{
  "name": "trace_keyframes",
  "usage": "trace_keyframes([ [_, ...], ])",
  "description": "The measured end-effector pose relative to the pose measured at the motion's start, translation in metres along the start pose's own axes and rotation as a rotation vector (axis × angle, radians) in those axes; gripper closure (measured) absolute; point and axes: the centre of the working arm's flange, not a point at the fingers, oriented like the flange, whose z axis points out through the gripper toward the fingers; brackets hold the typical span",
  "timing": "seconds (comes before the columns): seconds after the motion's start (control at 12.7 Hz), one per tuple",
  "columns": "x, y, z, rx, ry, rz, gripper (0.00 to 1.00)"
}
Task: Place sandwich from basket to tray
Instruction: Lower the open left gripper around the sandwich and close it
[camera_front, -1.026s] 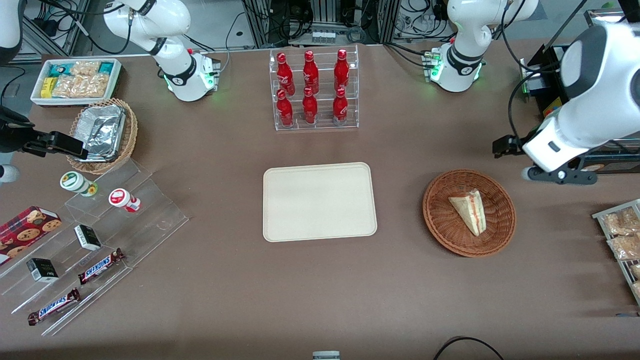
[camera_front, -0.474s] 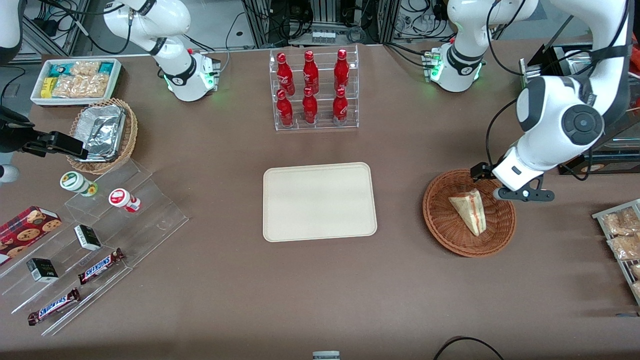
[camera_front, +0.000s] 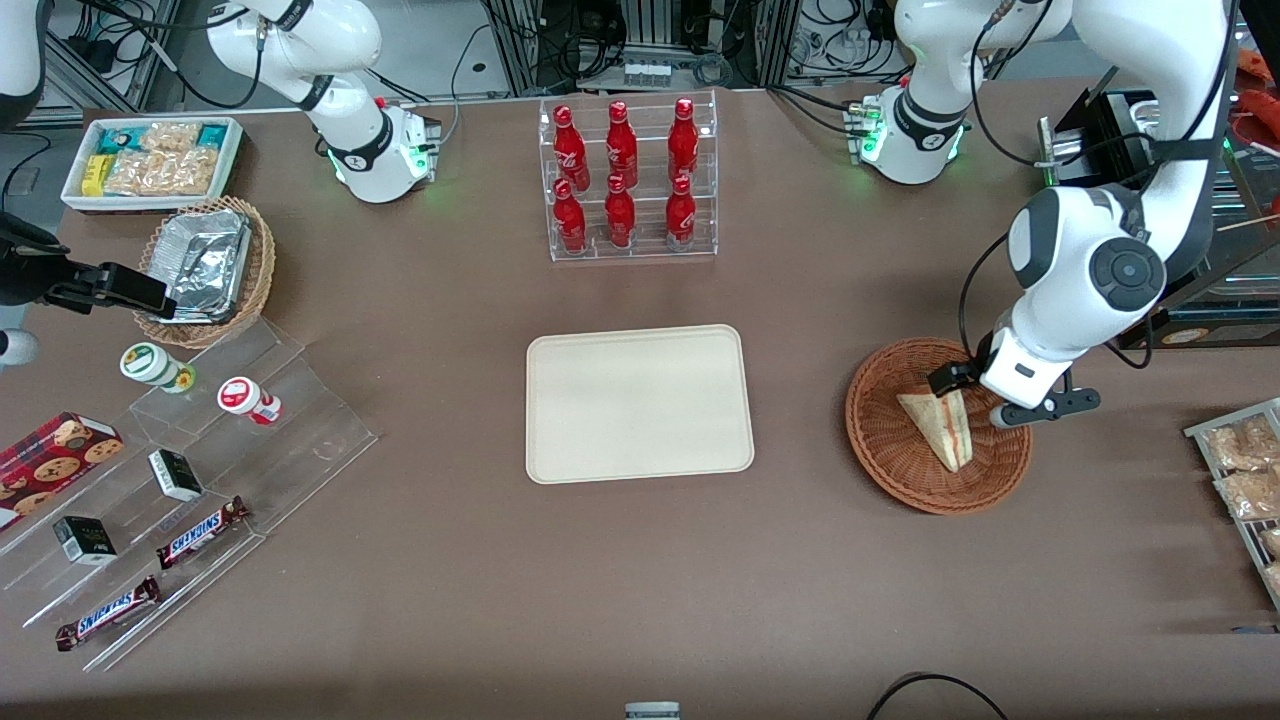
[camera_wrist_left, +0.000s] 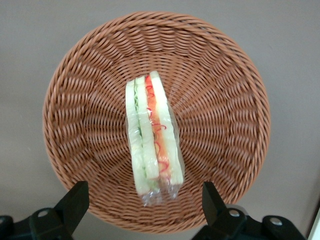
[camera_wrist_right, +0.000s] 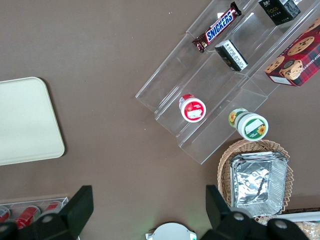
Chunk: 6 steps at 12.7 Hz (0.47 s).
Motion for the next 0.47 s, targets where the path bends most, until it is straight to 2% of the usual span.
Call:
trace_keyframes([
  [0.24,0.0023,0.0031,0.008,-0.009,0.01,-0.18,0.0],
  [0.47,0.0027,0.0033,0.014,-0.008,0.003,-0.222,0.0],
])
